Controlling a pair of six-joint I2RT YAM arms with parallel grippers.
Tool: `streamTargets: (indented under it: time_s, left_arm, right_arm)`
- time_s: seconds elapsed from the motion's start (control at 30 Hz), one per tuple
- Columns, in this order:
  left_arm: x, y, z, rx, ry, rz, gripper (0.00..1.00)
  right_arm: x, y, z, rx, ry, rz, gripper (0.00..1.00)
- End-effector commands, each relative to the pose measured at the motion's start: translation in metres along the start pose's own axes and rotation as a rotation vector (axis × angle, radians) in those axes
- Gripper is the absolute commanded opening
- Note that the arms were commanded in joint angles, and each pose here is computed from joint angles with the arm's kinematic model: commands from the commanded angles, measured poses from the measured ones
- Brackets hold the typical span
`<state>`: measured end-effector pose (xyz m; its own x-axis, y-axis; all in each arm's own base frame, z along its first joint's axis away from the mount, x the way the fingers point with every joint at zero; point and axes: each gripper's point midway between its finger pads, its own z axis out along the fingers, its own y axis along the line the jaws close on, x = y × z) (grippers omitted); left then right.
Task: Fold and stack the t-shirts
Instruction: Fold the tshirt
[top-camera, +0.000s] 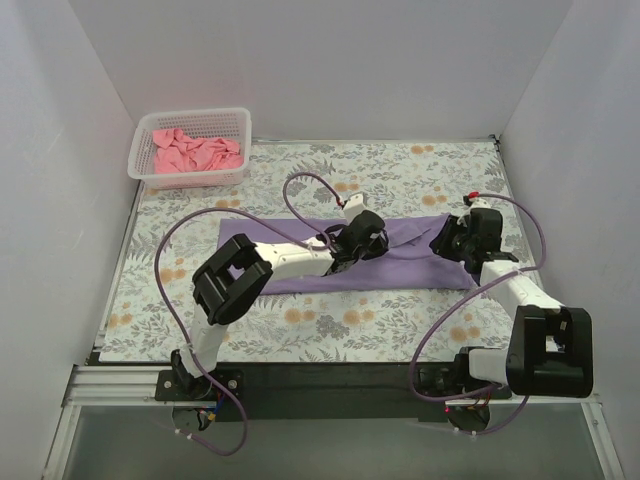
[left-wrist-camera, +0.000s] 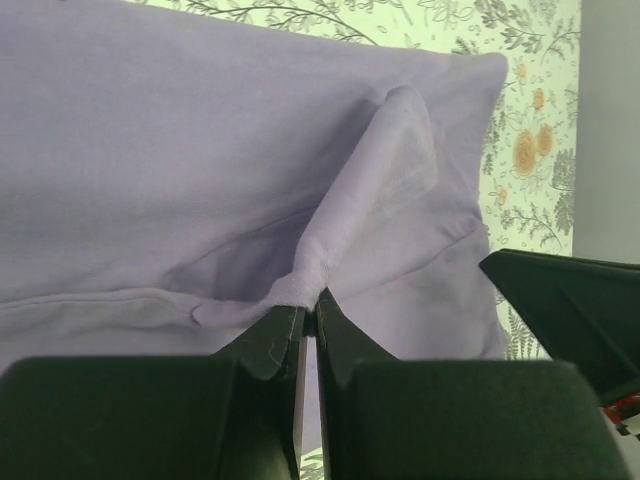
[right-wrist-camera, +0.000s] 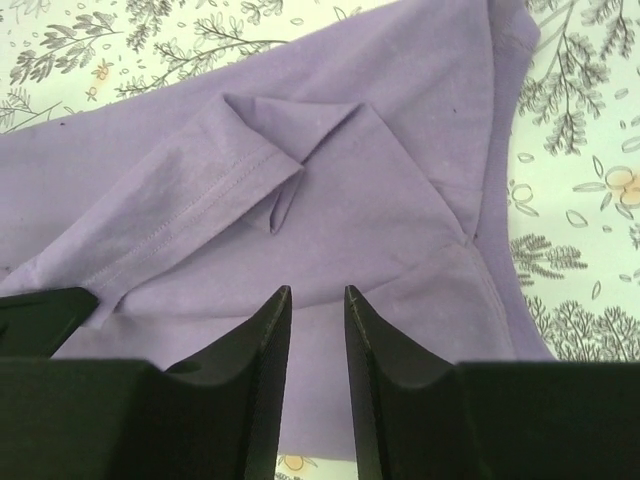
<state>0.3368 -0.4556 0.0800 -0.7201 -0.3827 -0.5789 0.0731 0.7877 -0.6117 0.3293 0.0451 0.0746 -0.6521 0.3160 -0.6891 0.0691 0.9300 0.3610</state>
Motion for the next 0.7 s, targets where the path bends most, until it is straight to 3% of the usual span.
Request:
streamTargets:
  time_s: [0.0, 0.27, 0.67]
  left_arm:
    - [-0.008, 0.002, -0.005, 0.003, 0.027, -0.029, 0.00]
    - [0.001, 0.010, 0.014, 0.009, 0.105, -0.085, 0.00]
    - [0.009, 0.019, 0.023, -0.001, 0.138, -0.113, 0.00]
  right_arm:
    - [-0.031, 0.018, 0.005, -0.074, -0.065, -0.061, 0.33]
    - [-0.021, 0.031, 0.031, -0.190, 0.007, -0.090, 0.25]
    - [-0.009, 0.045, 0.057, -0.310, 0.074, -0.063, 0.30]
